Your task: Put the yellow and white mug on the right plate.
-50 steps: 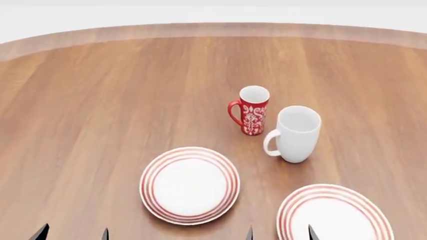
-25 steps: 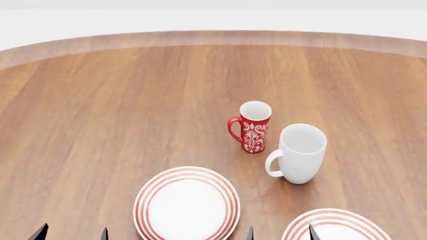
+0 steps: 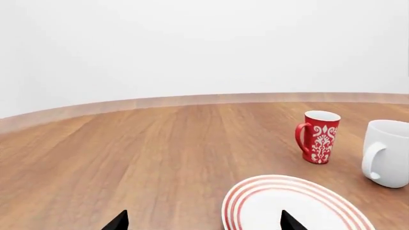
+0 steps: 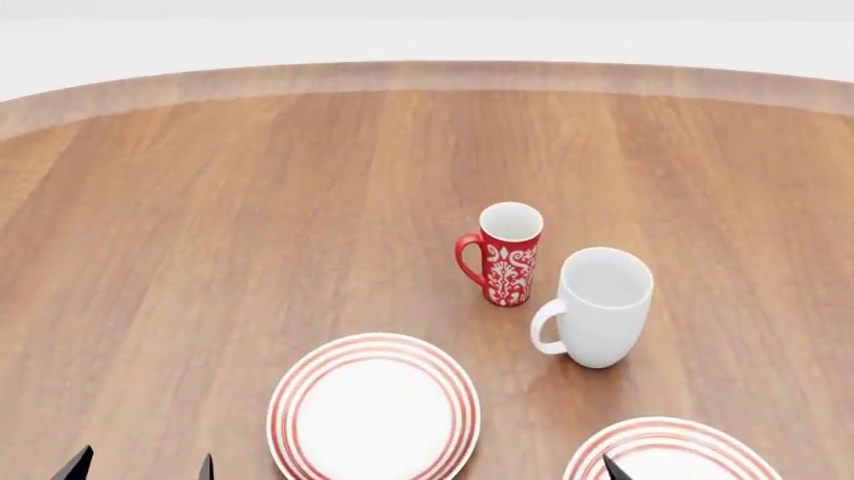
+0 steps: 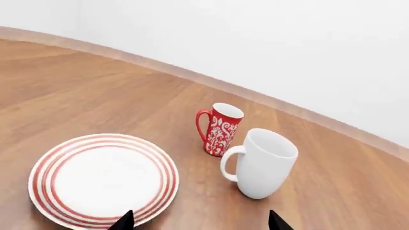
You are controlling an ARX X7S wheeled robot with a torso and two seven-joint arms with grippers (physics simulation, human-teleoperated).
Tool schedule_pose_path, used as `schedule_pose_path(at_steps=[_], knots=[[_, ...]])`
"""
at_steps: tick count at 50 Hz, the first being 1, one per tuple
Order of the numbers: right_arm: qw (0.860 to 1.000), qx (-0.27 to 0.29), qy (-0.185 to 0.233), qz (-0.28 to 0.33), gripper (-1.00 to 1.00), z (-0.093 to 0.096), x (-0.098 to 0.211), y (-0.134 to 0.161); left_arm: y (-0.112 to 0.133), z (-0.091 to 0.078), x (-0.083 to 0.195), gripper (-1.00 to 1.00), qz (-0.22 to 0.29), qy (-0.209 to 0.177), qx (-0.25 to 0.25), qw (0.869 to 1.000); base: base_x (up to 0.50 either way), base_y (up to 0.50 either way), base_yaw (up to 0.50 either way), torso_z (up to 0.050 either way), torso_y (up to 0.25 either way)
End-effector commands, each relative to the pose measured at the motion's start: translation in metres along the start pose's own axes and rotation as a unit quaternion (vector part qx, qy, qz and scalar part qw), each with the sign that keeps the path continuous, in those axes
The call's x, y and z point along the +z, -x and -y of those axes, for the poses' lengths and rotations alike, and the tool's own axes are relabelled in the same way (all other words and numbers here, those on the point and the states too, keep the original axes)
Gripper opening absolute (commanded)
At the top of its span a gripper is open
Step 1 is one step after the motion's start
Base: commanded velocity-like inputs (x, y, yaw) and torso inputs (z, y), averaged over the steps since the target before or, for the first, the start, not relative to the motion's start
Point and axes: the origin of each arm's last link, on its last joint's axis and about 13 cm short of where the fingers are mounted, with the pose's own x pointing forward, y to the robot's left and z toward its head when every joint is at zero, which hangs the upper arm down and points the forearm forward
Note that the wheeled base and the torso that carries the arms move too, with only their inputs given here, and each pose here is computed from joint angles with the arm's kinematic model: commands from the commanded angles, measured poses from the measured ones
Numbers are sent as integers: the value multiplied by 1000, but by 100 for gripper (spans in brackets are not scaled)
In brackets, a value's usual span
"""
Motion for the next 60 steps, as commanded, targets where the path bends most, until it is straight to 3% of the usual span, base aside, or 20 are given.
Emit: schedule_pose_path(at_steps=[1,4,15,29,42,60], knots=[[994,98,33,-21,100,15,7,21,0,0,0,100,0,1,0,1000,0,0,0,0,0],[991,129,18,-21,100,14,7,26,0,-1,0,100,-1,1,0,1000,0,0,0,0,0],[966,251,65,-8,100,2,1,48,0,-1,0,100,-1,0,0,1000,0,0,0,0,0],[940,339,40,10,100,-7,4,70,0,-1,-1,100,-1,-1,0,1000,0,0,0,0,0],[933,358,46,-1,100,-12,-2,72,0,-1,-1,100,-1,-2,-1,1000,0,0,0,0,0],[935,352,33,-12,100,-12,-12,69,0,-1,-1,100,-1,-2,-1,1000,0,0,0,0,0]])
